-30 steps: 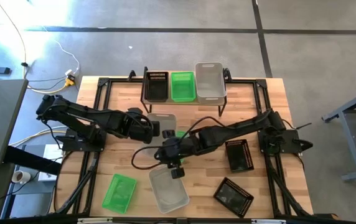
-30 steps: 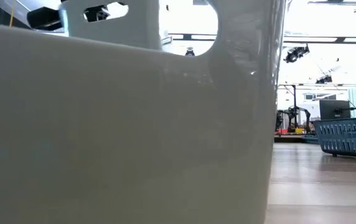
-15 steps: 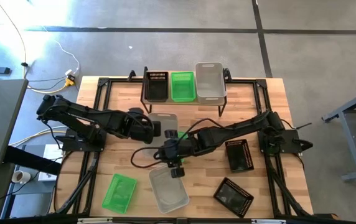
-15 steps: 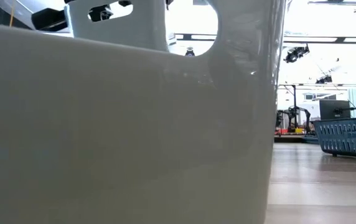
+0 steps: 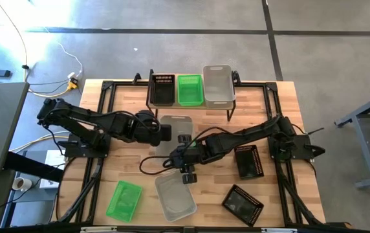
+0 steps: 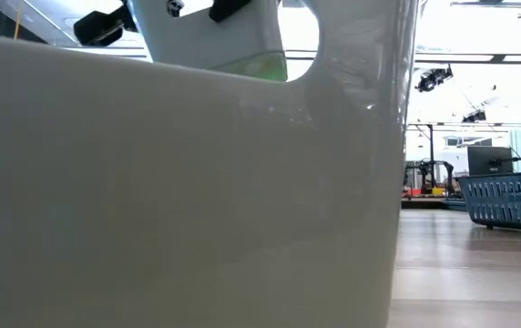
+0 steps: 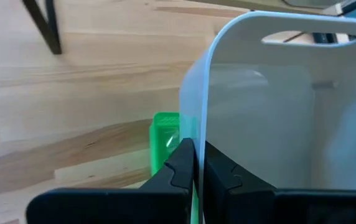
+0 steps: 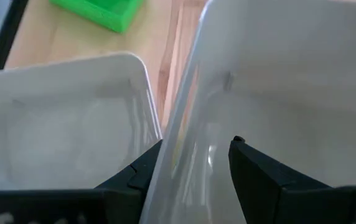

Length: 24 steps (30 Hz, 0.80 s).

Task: Stack baskets on shelf by color
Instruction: Stack the top gray bin on top of the gray bin on the shelf

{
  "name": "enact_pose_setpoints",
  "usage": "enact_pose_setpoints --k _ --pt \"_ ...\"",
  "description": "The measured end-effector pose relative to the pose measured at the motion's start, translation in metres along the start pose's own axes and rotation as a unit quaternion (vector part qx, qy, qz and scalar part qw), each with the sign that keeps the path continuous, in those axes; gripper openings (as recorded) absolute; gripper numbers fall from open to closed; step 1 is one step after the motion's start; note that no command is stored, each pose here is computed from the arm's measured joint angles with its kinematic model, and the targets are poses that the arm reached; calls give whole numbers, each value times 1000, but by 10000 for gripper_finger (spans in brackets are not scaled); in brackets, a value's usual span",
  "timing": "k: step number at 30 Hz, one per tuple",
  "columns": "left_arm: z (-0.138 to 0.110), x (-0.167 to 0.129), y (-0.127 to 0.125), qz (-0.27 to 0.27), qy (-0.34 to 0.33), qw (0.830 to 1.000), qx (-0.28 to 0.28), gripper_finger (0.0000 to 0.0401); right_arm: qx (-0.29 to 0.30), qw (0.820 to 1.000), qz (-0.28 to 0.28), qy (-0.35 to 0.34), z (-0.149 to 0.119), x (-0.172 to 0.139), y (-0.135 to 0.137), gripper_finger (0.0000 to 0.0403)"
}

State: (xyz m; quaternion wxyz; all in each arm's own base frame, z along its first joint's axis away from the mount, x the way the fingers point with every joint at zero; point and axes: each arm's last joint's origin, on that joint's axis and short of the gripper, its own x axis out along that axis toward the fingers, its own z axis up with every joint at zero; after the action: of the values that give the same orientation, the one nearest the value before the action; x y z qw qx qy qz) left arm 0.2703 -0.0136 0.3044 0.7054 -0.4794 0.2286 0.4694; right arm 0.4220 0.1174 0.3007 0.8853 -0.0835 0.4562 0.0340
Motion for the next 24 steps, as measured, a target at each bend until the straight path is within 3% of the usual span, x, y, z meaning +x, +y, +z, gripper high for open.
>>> enact_pose_setpoints --k 6,13,24 --pt "1 1 -4 -18 5 1000 12 0 19 1000 0 21 -4 0 0 112" --pt "2 2 -7 -30 6 999 23 13 34 999 -1 28 -6 -1 0 12" --pt "0 1 -8 -39 38 996 74 76 61 996 -31 63 -14 -3 10 1"
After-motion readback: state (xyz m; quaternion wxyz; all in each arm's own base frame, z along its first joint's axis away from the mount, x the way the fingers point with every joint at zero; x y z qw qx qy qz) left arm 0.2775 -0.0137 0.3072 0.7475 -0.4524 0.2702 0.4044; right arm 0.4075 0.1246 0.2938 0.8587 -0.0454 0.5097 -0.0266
